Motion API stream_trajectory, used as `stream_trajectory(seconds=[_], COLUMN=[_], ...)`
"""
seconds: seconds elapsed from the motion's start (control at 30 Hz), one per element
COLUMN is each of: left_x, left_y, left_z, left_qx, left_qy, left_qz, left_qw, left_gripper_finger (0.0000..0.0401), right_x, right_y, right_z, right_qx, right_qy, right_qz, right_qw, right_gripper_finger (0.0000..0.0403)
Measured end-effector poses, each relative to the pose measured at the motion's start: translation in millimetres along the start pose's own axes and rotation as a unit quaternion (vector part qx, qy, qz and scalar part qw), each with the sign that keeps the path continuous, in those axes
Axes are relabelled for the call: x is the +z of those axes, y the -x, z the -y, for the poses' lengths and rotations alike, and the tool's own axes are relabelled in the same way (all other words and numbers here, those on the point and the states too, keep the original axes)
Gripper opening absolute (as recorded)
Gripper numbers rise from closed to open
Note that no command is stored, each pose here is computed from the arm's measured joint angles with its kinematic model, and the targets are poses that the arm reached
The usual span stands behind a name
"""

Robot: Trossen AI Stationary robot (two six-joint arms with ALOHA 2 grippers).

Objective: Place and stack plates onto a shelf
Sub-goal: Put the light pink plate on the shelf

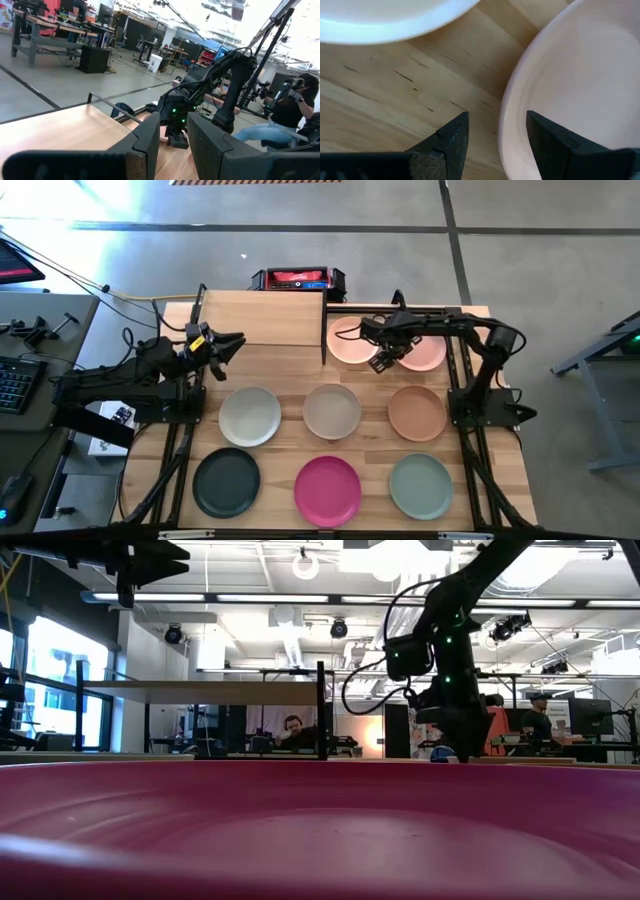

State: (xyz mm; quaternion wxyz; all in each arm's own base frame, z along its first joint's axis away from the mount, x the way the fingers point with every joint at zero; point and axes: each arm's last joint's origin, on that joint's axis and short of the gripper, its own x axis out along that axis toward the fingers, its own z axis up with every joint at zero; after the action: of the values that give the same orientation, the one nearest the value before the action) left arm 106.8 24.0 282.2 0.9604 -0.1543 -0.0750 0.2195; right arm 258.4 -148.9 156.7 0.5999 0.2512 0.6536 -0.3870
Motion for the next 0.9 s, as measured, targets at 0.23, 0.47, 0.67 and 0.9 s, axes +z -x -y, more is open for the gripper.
stream_trajectory(seconds=[0.23,0.47,0.67,0.9], left_x=[-0.1,-0.1,-0.1,-0.2], left_y=[0.0,0.0,0.0,0.0], left_z=[0.0,-0.1,-0.1,-0.1], left_qx=[0.000,0.000,0.000,0.000], left_qy=[0.000,0.000,0.000,0.000], left_qz=[0.000,0.000,0.000,0.000], left_qw=[1.000,1.000,1.000,1.000], left_gripper_finger=[0.0090,0.0090,0.0090,0.0090], right_x=[0.9,1.5,1.7,1.8], right_y=[-6.5,-8.2,-8.2,-8.2], right_z=[-1.6,-1.9,-1.9,-1.9], right_qx=[-0.008,-0.015,-0.014,-0.014], right_qy=[0.003,0.002,0.001,-0.007], right_qz=[-0.010,-0.009,-0.008,-0.008], right_qw=[1.000,1.000,1.000,1.000], right_gripper_finger=[0.0178,0.0147,0.0116,0.0079])
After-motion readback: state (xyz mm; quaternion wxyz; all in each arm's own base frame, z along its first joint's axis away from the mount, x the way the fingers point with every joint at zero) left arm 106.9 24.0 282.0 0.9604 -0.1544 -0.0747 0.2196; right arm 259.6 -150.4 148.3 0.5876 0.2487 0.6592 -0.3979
